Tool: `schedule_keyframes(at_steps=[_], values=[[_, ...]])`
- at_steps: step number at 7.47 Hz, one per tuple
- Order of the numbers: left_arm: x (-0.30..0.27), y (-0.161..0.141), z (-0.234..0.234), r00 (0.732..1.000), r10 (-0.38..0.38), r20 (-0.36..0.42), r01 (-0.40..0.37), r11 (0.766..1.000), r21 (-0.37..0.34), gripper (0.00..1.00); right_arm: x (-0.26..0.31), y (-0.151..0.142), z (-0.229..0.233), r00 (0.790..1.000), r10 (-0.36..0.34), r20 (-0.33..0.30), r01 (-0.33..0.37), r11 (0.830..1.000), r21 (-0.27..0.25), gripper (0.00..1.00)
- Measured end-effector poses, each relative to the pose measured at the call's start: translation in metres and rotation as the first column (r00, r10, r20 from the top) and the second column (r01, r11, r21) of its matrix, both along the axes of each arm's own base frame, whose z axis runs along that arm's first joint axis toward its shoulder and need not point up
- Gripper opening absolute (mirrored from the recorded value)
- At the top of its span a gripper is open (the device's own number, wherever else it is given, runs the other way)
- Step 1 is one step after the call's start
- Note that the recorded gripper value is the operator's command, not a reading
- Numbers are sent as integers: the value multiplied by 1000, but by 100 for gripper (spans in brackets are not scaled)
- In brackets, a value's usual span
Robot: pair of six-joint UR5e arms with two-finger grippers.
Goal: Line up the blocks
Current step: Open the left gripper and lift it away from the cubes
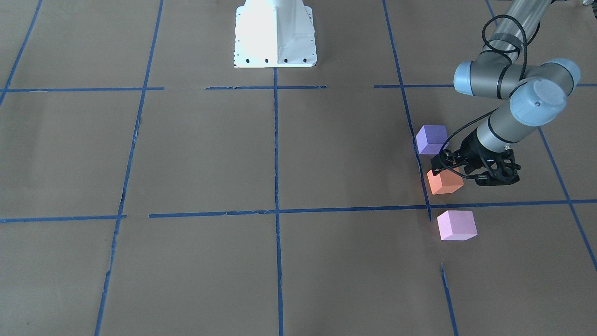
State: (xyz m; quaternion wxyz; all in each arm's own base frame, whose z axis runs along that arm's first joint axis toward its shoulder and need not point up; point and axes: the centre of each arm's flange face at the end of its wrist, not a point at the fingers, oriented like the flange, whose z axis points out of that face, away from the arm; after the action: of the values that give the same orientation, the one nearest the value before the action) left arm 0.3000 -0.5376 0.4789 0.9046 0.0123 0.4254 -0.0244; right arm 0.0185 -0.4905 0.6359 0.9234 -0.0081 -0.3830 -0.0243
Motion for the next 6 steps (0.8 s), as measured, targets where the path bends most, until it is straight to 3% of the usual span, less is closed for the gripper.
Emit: schedule_keyframes(at_steps=[6], values=[[-109, -22, -58, 991, -134, 3, 133, 985, 105, 100, 0, 0, 0, 1000, 0, 0, 0, 1000, 1, 100]])
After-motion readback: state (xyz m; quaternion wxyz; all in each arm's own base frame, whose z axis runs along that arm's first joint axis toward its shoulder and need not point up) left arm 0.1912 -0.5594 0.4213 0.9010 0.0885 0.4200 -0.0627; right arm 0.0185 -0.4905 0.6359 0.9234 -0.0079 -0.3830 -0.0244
